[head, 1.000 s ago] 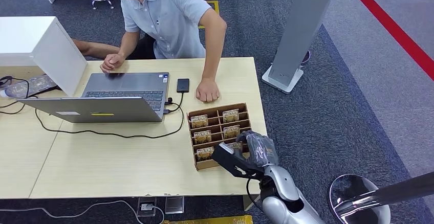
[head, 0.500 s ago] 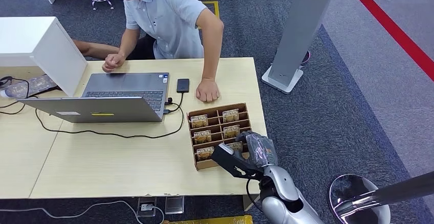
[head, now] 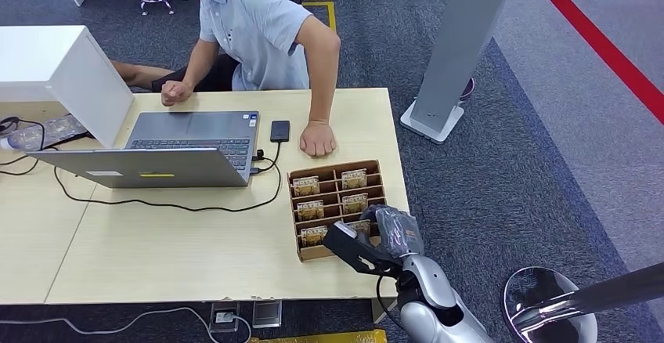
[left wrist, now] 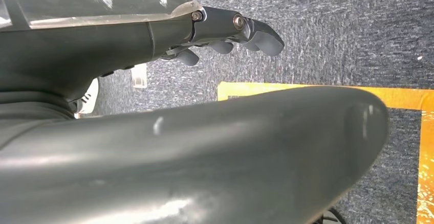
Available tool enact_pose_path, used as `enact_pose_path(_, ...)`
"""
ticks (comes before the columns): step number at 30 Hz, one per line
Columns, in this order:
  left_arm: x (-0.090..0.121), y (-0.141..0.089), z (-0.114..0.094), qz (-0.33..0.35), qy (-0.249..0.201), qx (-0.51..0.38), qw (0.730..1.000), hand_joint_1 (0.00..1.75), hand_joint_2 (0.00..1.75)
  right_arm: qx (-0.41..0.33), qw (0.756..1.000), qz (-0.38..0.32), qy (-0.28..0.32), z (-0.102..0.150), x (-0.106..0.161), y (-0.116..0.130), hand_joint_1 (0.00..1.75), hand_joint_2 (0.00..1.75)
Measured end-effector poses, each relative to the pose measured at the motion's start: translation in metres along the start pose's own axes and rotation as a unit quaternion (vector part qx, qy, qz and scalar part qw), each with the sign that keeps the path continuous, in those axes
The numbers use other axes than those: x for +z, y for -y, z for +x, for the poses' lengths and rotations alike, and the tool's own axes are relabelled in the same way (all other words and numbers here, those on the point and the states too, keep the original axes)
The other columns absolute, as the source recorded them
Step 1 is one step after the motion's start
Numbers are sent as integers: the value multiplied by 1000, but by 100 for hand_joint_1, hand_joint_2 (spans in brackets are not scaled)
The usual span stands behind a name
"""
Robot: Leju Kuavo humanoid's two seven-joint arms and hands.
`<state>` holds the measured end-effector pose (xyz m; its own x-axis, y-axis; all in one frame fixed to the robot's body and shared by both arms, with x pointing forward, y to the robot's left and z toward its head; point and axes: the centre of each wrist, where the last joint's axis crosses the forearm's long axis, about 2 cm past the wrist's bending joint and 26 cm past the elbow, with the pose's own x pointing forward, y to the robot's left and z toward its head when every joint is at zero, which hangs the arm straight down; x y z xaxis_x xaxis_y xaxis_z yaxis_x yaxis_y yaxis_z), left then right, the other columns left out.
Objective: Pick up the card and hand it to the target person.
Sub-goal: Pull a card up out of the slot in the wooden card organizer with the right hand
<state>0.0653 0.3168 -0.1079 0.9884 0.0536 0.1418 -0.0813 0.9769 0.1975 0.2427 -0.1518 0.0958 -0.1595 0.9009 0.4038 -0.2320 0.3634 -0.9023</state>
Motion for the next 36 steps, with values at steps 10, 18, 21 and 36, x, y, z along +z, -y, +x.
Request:
enact_pose_path(10,0,1,0,0,-3,7,1000,0,87,-4,1000,4,-3,-2,0,0,175,175)
enact_pose_path(18,0,1,0,6,2,8,1000,0,175,-8,1000,-20,10,-1,0,3,175,175)
enact_pose_path(21,0,2,0,4,2,14,1000,0,175,-20,997,-61,34,1,1,9,175,175)
enact_pose_path(36,1,7,0,7,-1,23,1000,0,175,-117,928,-314,161,1,21,34,175,175)
